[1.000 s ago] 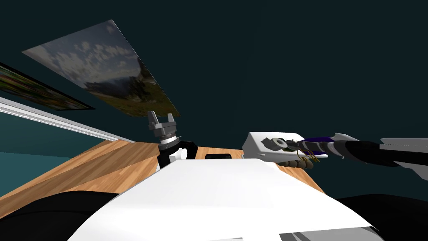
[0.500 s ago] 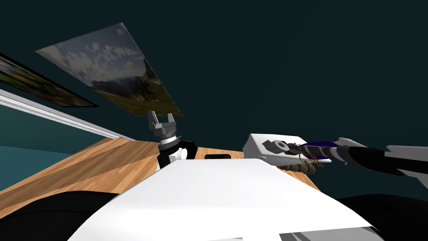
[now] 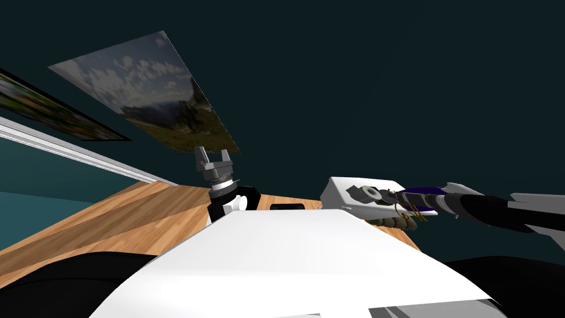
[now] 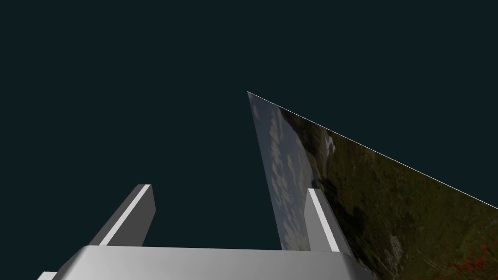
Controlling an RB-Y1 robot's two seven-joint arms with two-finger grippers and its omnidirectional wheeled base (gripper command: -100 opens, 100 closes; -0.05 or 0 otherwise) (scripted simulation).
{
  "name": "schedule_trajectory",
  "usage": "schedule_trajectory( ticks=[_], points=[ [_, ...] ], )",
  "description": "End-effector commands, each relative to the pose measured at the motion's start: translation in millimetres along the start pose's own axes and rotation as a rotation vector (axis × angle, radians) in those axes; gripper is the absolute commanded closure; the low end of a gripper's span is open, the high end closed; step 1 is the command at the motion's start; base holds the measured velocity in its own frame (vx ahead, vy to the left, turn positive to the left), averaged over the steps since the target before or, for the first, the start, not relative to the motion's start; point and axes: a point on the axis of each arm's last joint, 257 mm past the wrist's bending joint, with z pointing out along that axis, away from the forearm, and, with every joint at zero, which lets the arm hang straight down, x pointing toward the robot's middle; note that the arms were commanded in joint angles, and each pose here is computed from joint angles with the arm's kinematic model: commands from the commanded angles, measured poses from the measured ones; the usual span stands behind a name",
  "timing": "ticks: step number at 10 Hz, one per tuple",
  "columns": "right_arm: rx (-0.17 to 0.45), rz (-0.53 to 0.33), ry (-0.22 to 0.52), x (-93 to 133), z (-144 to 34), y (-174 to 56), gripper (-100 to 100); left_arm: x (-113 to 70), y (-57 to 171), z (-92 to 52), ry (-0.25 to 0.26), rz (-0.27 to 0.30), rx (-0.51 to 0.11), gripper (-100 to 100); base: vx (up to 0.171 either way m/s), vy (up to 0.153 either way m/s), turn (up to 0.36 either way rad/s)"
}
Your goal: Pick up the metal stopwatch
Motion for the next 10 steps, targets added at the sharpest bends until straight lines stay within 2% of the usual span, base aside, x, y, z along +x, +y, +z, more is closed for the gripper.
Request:
schedule_trajectory(
  ticks=[1, 2, 3, 4, 7, 8, 9, 10],
  points=[
    [0.000, 0.000, 0.000, 0.0, 0.0, 0.0, 100, 0.0, 0.0, 0.0, 0.000, 0.000, 0.000, 0, 0.000, 0.000, 0.000],
    [0.000, 0.000, 0.000, 0.0, 0.0, 0.0, 100, 0.0, 0.0, 0.0, 0.000, 0.000, 0.000, 0, 0.000, 0.000, 0.000],
    [0.000, 0.000, 0.000, 0.0, 0.0, 0.0, 0, 0.0, 0.0, 0.0, 0.000, 0.000, 0.000, 0, 0.000, 0.000, 0.000],
    [-0.011, -0.008, 0.003, -13.0, -2.8, 5.6, 100, 0.0, 0.0, 0.0, 0.000, 0.000, 0.000, 0, -0.028, 0.013, -0.087],
    [-0.013, -0.013, 0.004, -19.0, -4.5, 7.4, 100, 0.0, 0.0, 0.0, 0.000, 0.000, 0.000, 0, -0.031, 0.011, -0.037],
    [-0.017, -0.021, 0.005, -28.0, -6.9, 10.4, 100, 0.0, 0.0, 0.0, 0.000, 0.000, 0.000, 0, -0.026, 0.002, -0.074],
    [-0.014, -0.014, 0.004, -21.9, -6.2, 8.9, 100, 0.0, 0.0, 0.0, 0.000, 0.000, 0.000, 0, -0.013, 0.002, -0.019],
    [-0.015, -0.017, 0.004, -22.3, -6.4, 9.3, 0, 0.0, 0.0, 0.0, 0.000, 0.000, 0.000, 0, 0.000, 0.000, 0.000]
  ],
)
